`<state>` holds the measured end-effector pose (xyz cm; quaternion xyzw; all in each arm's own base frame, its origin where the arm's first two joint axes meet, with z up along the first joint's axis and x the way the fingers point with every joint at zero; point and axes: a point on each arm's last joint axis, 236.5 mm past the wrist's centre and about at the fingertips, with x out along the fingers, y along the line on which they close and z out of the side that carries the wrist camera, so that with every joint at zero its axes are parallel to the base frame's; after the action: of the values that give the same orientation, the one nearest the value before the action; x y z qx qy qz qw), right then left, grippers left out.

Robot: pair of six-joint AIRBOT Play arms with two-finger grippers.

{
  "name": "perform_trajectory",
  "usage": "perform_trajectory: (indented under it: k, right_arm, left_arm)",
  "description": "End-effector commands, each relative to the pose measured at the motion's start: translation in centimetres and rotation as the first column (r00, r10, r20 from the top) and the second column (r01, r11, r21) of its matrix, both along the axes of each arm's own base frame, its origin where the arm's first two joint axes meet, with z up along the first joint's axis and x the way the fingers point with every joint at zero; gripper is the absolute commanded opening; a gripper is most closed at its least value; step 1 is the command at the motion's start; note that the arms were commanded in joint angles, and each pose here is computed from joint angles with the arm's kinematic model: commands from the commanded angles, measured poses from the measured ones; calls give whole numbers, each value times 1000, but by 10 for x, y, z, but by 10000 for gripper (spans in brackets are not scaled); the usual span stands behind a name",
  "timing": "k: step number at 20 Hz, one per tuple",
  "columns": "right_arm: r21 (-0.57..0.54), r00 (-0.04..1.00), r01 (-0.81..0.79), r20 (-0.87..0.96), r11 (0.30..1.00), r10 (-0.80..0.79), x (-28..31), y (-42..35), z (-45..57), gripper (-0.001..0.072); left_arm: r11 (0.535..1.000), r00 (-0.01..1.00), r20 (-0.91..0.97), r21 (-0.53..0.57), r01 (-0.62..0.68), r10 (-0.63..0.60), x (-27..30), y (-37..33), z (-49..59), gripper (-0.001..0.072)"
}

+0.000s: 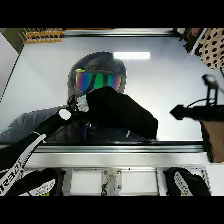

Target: Fold the clothes and pants, and hang the long-sleeved shirts on hangers.

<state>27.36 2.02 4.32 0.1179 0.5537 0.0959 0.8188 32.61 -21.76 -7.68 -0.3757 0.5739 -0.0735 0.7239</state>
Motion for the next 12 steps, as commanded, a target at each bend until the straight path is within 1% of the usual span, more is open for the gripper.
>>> perform_trajectory:
  k: [1, 5, 8, 11, 12]
  right_arm:
    - [91, 985, -6, -172, 996, 22, -46, 22, -80, 693]
    - [191, 971, 42, -240, 981, 5, -65, 45, -127, 693]
    - [269, 975, 47, -220, 962, 14, -51, 63, -132, 692]
    - [281, 974, 64, -227, 958, 1, -43, 71, -144, 681]
    - [286, 975, 45, -222, 957, 21, -42, 74, -145, 557]
  left_arm:
    - [997, 996, 50, 35, 70, -71, -1, 2, 10, 8]
    - [992, 992, 62, 65, 106, -110, -6, 5, 13, 8]
    - [992, 992, 58, 65, 109, -113, -7, 5, 13, 8]
    - [992, 992, 56, 65, 112, -115, -7, 4, 13, 8]
    - [991, 992, 54, 64, 113, -117, -8, 4, 13, 8]
